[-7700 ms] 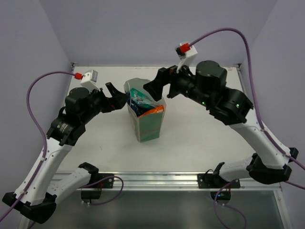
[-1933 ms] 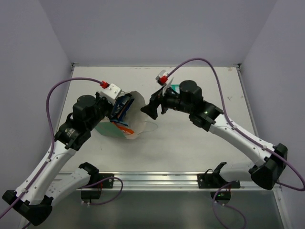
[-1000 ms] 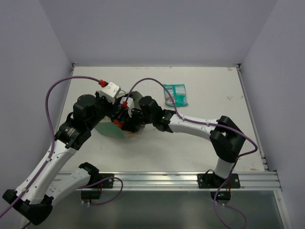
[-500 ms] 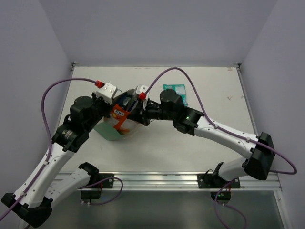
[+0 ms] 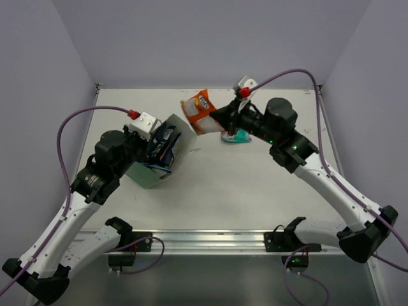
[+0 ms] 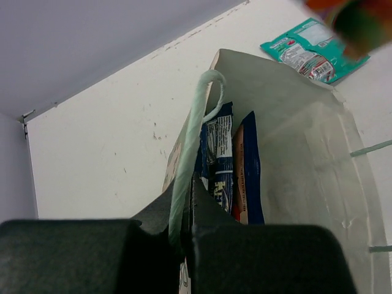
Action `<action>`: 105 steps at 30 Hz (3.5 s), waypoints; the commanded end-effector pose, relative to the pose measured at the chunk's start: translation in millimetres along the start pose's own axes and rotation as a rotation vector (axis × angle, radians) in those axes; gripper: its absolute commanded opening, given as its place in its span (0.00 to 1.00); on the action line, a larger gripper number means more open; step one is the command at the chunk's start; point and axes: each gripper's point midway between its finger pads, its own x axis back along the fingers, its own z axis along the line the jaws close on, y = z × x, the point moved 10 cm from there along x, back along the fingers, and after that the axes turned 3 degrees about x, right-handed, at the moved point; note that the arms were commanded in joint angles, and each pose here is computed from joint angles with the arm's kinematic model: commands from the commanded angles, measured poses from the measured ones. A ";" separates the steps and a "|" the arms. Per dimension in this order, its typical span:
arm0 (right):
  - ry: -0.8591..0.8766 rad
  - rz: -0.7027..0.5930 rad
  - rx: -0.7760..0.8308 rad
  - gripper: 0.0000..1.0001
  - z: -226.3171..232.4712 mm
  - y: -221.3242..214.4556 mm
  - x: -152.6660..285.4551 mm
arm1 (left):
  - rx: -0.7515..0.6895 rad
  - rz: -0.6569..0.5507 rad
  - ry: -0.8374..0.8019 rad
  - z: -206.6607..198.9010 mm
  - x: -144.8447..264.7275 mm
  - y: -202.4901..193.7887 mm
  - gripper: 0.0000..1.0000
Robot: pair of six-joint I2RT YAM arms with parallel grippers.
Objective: Take the snacks out of the paper bag
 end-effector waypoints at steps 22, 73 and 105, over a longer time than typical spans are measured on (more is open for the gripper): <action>-0.617 -0.081 -0.819 0.00 -288.7 -115.1 45.6 | -0.057 -0.073 -0.031 1.7 -14.2 14.4 0.00; -0.157 0.515 -0.725 0.59 81.1 -105.0 -97.2 | 0.056 -0.109 -0.149 -10.0 -9.4 25.7 0.00; -0.167 0.288 -0.552 0.00 64.8 -64.6 -114.8 | 0.048 -0.035 -0.116 -11.4 -13.6 -5.5 0.00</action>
